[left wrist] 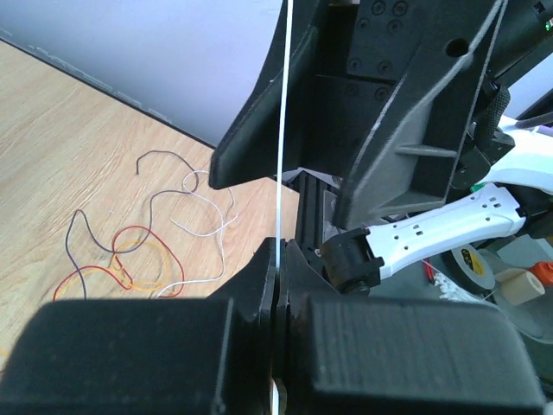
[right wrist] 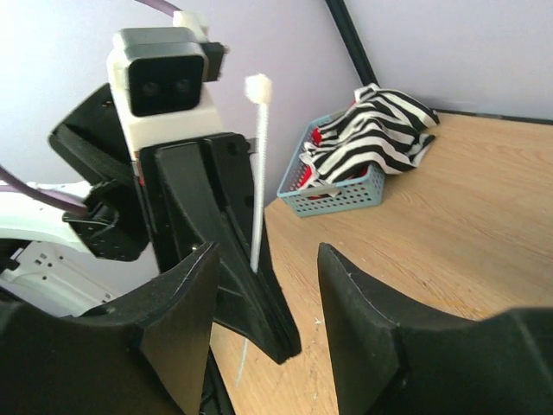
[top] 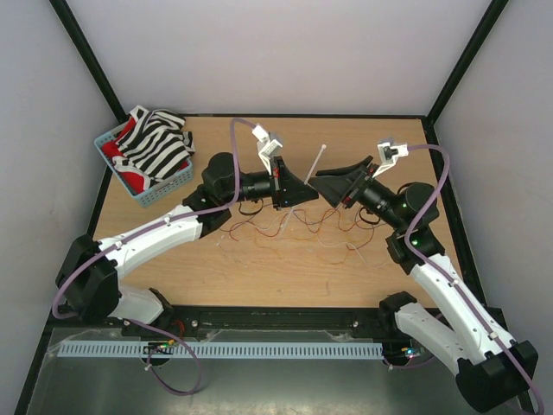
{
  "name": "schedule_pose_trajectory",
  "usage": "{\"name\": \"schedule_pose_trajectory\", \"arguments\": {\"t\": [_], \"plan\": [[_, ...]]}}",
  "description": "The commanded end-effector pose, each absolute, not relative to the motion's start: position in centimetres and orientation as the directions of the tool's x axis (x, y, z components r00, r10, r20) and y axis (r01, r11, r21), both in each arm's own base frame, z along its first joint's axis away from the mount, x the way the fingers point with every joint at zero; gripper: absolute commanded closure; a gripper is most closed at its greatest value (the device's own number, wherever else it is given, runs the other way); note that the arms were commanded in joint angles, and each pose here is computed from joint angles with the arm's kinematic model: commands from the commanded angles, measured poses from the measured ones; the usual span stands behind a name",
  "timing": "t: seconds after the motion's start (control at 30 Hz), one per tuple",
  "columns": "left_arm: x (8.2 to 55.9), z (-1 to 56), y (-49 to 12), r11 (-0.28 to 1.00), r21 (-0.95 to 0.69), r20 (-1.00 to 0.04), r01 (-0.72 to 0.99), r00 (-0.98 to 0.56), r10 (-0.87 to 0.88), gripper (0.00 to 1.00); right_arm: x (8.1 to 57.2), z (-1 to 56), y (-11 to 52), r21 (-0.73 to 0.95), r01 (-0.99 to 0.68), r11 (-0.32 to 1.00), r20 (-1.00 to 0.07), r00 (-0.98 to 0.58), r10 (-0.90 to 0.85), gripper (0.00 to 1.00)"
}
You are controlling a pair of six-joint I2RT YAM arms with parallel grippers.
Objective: Zip-tie the wires
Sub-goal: Pick up the ribbon at the center of the board.
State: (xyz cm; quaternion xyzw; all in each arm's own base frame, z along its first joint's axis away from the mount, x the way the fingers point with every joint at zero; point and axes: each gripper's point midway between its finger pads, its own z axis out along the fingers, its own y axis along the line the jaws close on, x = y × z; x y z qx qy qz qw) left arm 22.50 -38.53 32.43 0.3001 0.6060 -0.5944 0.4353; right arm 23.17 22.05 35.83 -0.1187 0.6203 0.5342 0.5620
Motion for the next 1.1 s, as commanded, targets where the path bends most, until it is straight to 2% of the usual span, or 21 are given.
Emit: {"name": "schedule_pose_trajectory", "arguments": {"t": [0.0, 0.13, 0.5, 0.7, 0.8, 0.9, 0.93, 1.0, 1.07], "plan": [[21.5, 34.2, -38.6, 0.048, -0.438, -0.885, 0.898, -0.421, -0.197, 1.0, 21.5, 39.1, 22.8, 0.463, -0.829, 0.313, -0.829, -0.281, 0.483, 0.43], [21.6, 34.2, -38.9, 0.038, -0.44, -0.884, 0.897, -0.425, -0.196, 1.0, 21.3, 38.8, 23.8, 0.457, -0.839, 0.296, -0.837, -0.293, 0.462, 0.5], [21.6, 33.5, -39.0, 0.038, -0.445, -0.882, 0.894, -0.431, -0.192, 1.0, 22.0, 39.1, 24.4, 0.445, -0.838, 0.315, -0.844, -0.274, 0.462, 0.85], [21.5, 33.3, -39.1, 0.029, -0.451, -0.879, 0.892, -0.438, -0.187, 1.0, 22.4, 38.8, 24.4, 0.451, -0.831, 0.326, -0.841, -0.274, 0.466, 0.88], [21.4, 33.2, -39.1, 0.029, -0.453, -0.878, 0.891, -0.44, -0.189, 1.0, 22.5, 38.7, 24.3, 0.45, -0.829, 0.333, -0.843, -0.271, 0.465, 0.99], [21.6, 33.1, -38.8, 0.037, -0.453, -0.878, 0.891, -0.438, -0.193, 1.0, 22.8, 38.6, 23.9, 0.437, -0.818, 0.373, -0.854, -0.247, 0.458, 1.0], [21.6, 33.0, -38.6, 0.043, -0.454, -0.878, 0.89, -0.438, -0.195, 0.93, 23.0, 38.4, 23.7, 0.434, -0.809, 0.398, -0.86, -0.24, 0.45, 1.0], [21.9, 32.8, -38.1, 0.06, -0.457, -0.877, 0.888, -0.437, -0.201, 0.7, 23.7, 37.9, 23.1, 0.422, -0.78, 0.462, -0.876, -0.22, 0.428, 1.0], [22.1, 32.2, -37.2, 0.08, -0.461, -0.876, 0.884, -0.438, -0.203, 0.55, 24.5, 37.6, 22.3, 0.395, -0.745, 0.538, -0.9, -0.195, 0.391, 1.0]]}}
